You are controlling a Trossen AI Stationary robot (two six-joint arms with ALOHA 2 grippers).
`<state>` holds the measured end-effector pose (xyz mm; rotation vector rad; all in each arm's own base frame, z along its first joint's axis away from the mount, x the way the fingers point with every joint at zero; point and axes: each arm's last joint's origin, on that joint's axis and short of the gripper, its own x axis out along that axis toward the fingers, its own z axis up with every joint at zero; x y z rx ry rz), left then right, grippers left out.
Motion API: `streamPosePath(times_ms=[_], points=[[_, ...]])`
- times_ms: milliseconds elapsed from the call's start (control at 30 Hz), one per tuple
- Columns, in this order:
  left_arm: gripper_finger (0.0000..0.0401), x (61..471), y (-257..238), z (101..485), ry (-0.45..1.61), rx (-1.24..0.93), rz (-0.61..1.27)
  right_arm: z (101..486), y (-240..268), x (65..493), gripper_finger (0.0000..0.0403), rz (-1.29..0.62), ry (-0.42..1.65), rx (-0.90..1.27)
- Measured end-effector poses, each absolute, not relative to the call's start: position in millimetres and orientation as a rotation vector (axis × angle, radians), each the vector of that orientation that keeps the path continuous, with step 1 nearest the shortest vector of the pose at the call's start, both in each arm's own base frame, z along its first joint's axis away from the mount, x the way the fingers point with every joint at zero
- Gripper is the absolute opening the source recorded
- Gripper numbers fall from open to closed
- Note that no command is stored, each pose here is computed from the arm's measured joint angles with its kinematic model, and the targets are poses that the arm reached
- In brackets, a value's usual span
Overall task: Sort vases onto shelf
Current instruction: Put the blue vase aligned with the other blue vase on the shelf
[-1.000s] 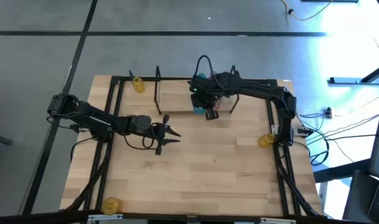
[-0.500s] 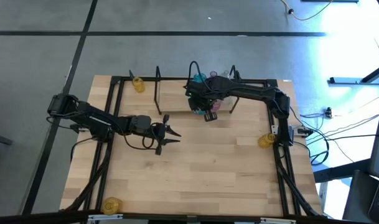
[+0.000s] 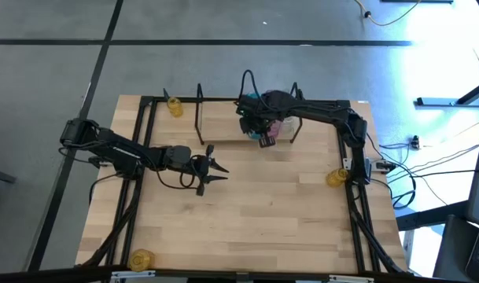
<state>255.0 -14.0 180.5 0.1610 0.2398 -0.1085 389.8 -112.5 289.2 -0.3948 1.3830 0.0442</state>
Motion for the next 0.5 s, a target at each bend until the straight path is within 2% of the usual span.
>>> streamPosePath(times_ms=[500], points=[[0.0094, 255, -14, 180, 0.241, 0.161, -0.109, 290, -128, 388, 0.0019, 0.018, 1.358, -0.399]])
